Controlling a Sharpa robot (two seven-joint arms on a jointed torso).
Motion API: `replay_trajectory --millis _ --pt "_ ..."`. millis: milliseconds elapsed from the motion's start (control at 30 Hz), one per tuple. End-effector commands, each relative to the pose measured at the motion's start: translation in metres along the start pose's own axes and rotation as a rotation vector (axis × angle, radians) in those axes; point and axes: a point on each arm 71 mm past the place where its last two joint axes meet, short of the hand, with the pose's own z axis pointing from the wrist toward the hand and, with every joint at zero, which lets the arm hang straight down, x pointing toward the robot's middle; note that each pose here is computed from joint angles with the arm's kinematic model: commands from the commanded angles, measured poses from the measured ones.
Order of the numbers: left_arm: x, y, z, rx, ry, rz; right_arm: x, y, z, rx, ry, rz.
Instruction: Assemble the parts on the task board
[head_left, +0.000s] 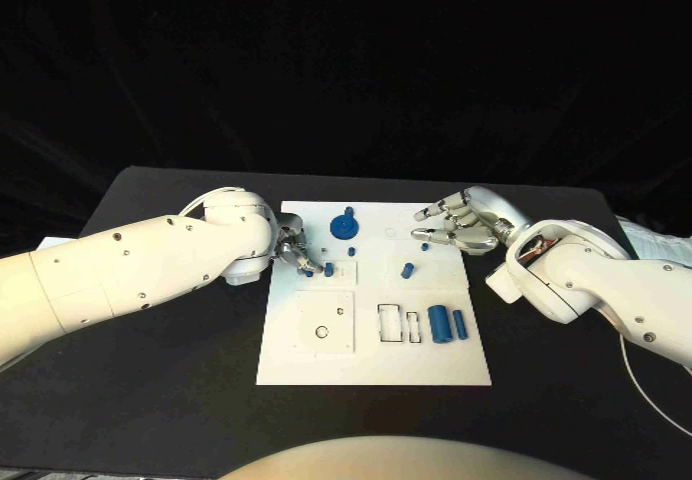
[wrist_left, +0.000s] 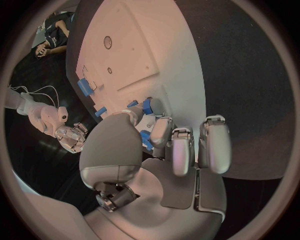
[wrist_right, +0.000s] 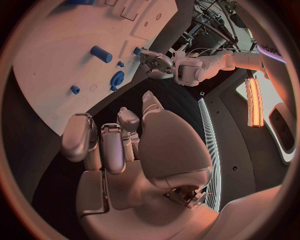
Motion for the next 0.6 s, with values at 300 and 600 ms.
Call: replay_trajectory --millis 300,600 --pt "0.0052 0.0021 0.0017 -0.016 0.053 0.042 0.0018 0.0007 0.0 -0.006 0.019 -0.001" --pt "0.0026 0.0025 0.0018 -0.02 0.047 0.052 0.0021 0.0009 0.0002 -0.007 0.019 -0.001"
